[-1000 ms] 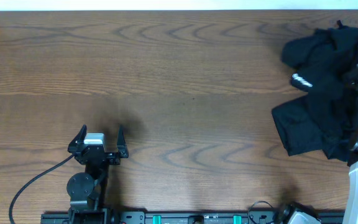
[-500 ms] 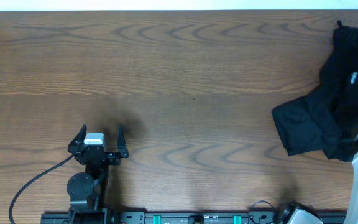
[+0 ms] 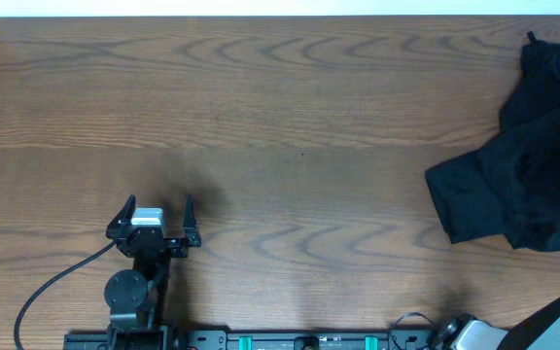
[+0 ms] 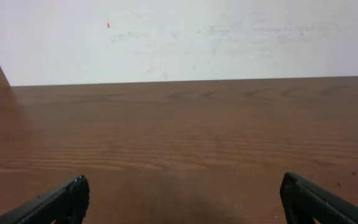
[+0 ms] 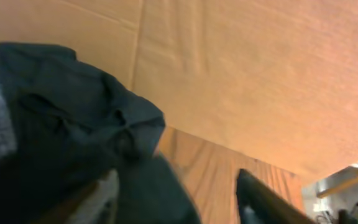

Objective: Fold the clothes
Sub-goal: 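Lower the right gripper into the pile and grasp the black trousers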

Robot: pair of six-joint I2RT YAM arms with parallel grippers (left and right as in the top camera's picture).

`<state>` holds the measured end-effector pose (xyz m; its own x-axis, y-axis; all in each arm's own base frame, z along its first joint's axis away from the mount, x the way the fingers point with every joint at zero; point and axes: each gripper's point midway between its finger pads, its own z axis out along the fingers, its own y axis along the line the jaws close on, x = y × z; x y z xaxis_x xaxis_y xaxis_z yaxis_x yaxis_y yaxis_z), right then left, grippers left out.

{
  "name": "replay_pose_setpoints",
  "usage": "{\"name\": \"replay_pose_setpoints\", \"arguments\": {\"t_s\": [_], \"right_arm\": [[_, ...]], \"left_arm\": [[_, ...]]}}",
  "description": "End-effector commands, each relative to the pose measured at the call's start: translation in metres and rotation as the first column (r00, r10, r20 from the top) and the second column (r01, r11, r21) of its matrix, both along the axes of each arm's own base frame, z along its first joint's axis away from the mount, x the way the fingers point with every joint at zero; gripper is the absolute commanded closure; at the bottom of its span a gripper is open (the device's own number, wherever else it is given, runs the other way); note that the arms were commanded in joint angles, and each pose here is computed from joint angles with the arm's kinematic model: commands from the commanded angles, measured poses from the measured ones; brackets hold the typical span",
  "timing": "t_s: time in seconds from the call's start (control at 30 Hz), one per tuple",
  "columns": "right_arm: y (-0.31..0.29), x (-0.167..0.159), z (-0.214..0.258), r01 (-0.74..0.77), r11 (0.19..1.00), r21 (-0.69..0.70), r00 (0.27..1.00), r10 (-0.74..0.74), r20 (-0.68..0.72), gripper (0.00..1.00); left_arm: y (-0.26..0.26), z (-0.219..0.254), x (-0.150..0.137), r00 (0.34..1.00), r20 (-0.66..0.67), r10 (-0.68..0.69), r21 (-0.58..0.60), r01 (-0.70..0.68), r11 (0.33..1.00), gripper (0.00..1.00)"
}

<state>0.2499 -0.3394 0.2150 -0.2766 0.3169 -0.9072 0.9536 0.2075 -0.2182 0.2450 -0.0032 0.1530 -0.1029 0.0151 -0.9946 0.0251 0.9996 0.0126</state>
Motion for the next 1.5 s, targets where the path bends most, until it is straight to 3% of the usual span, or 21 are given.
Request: {"name": "replay_pose_setpoints", "arguments": {"t_s": [0.0, 0.17, 0.3, 0.4, 0.8, 0.97, 1.23, 1.47], "right_arm": [[0.002, 0.009, 0.012, -0.031, 0.999, -0.009, 0.998, 0.032, 0.053, 0.32], [0.030, 0.052, 0.022, -0.268, 0.963, 0.022, 0.953, 0.261, 0.151, 0.28], [0.077, 0.103, 0.024, -0.576, 0.815, 0.067, 0.797, 0.540, 0.271, 0.30], [0.100, 0.121, 0.016, -0.664, 0.741, 0.104, 0.729, 0.609, 0.313, 0.34], [0.172, 0.138, -0.046, -0.717, 0.613, 0.331, 0.693, 0.678, 0.246, 0.27], [0.203, 0.126, -0.089, -0.674, 0.548, 0.496, 0.697, 0.694, 0.180, 0.22], [0.231, 0.102, -0.101, -0.585, 0.571, 0.577, 0.737, 0.671, 0.083, 0.01], [0.247, 0.041, -0.093, -0.399, 0.637, 0.659, 0.859, 0.510, 0.026, 0.01]], "left_arm": [[-0.001, -0.016, -0.001, 0.999, -0.051, -0.011, 0.007, 0.011, 1.000, 0.02], [-0.001, -0.016, -0.001, 0.999, -0.051, -0.010, 0.007, 0.010, 1.000, 0.02], [-0.001, -0.016, -0.001, 0.999, -0.051, -0.011, 0.007, 0.011, 1.000, 0.02], [-0.001, -0.016, -0.001, 0.999, -0.051, -0.011, 0.007, 0.011, 1.000, 0.02], [-0.001, -0.016, -0.001, 0.999, -0.051, -0.011, 0.007, 0.011, 1.000, 0.02], [-0.001, -0.016, -0.001, 0.999, -0.051, -0.011, 0.007, 0.011, 1.000, 0.02], [-0.001, -0.016, -0.001, 0.999, -0.051, -0.010, 0.007, 0.010, 1.000, 0.02], [-0.001, -0.016, -0.001, 0.999, -0.051, -0.011, 0.007, 0.011, 1.000, 0.02]]}}
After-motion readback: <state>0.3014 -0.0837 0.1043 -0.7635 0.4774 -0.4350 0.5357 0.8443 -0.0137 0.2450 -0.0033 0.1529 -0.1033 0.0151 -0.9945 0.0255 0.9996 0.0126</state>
